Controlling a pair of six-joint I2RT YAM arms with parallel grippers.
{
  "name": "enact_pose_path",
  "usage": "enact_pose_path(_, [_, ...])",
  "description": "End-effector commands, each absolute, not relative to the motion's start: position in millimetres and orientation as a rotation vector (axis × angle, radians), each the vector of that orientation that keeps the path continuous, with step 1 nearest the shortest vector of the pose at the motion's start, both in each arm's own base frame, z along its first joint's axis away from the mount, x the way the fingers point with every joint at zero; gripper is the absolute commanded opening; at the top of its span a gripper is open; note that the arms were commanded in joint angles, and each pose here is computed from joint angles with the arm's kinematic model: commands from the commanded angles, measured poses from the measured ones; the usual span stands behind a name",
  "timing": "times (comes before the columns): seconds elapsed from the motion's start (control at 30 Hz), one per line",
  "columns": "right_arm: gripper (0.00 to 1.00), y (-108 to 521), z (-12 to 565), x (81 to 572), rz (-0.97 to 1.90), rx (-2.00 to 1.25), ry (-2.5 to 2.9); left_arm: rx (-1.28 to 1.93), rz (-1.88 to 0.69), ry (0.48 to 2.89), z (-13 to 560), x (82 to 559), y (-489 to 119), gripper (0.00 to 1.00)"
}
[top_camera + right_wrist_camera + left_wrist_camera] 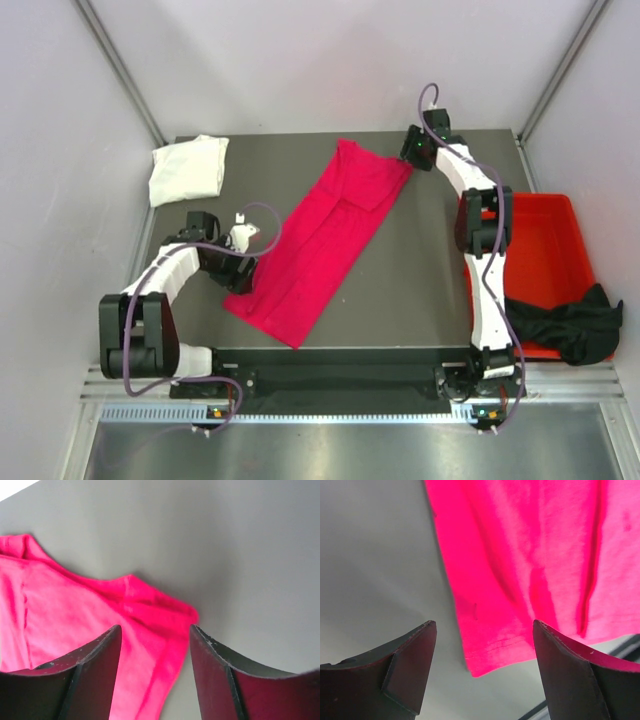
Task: Fold and stack the t-shirts
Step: Fold the tshirt
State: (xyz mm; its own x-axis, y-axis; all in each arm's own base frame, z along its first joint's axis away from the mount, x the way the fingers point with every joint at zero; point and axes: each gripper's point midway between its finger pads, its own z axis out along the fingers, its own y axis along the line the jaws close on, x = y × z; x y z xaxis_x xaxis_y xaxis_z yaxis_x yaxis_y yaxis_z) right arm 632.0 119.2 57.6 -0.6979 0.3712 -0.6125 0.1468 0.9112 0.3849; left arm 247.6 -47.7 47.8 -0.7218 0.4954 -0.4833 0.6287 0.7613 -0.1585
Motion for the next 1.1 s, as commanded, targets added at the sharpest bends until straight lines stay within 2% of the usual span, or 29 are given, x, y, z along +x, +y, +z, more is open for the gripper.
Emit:
enact_pose_path(0.0, [0.57, 88.2, 158.1, 625.3, 0.297, 0.357, 2.161, 0.819, -0.346, 2.546, 32.4, 260.0, -38.7, 0.82])
enact_pose_path(0.17, [0.56, 89.3, 125.4, 604.6, 0.303, 0.387, 2.251, 0.848, -0.334, 2.614, 17.0, 254.2, -36.0, 0.8])
enact_pose_path(0.33, [0.53, 113.1, 66.7, 598.4, 0.462, 0.475, 2.359, 1.001, -0.347, 2.672, -0.4, 237.4, -48.0, 0.81])
enact_pose_path(0.4, [0.49, 117.6, 51.1, 600.4, 0.507, 0.542, 2.365, 1.045, -0.368, 2.71, -5.8, 229.8, -50.2, 0.76])
enact_pose_path(0.47, [0.45, 123.2, 46.9, 604.3, 0.56, 0.569, 2.353, 1.071, -0.413, 2.747, -10.8, 221.4, -53.1, 0.66])
enact_pose_path(0.57, [0.26, 133.3, 38.7, 609.9, 0.637, 0.609, 2.339, 1.14, -0.522, 2.745, -8.4, 206.5, -64.7, 0.45])
enact_pose_path(0.6, [0.16, 134.0, 34.5, 612.8, 0.652, 0.638, 2.332, 1.174, -0.563, 2.733, -7.1, 200.6, -69.3, 0.32])
enact_pose_path(0.63, [0.11, 134.1, 32.4, 614.7, 0.661, 0.649, 2.325, 1.2, -0.627, 2.713, -5.0, 194.9, -78.0, 0.27])
enact_pose_path(0.7, [0.0, 139.0, 31.8, 626.1, 0.702, 0.673, 2.286, 1.296, -0.706, 2.692, -3.0, 176.5, -93.0, 0.05])
enact_pose_path(0.73, [0.0, 143.5, 32.4, 630.5, 0.725, 0.67, 2.273, 1.378, -0.732, 2.665, -3.3, 166.2, -103.4, 0.0])
enact_pose_path(1.0, [0.01, 193.4, 56.2, 677.4, 0.921, 0.628, 2.113, 1.686, -0.736, 2.475, 3.6, 146.4, -152.0, 0.0])
enact_pose_path(1.03, [0.02, 194.9, 59.0, 679.9, 0.931, 0.629, 2.096, 1.743, -0.727, 2.433, 3.9, 142.7, -161.4, 0.01])
enact_pose_path(1.07, [0.1, 194.6, 64.1, 682.7, 0.936, 0.634, 2.075, 1.754, -0.727, 2.42, 5.1, 142.1, -166.5, 0.03])
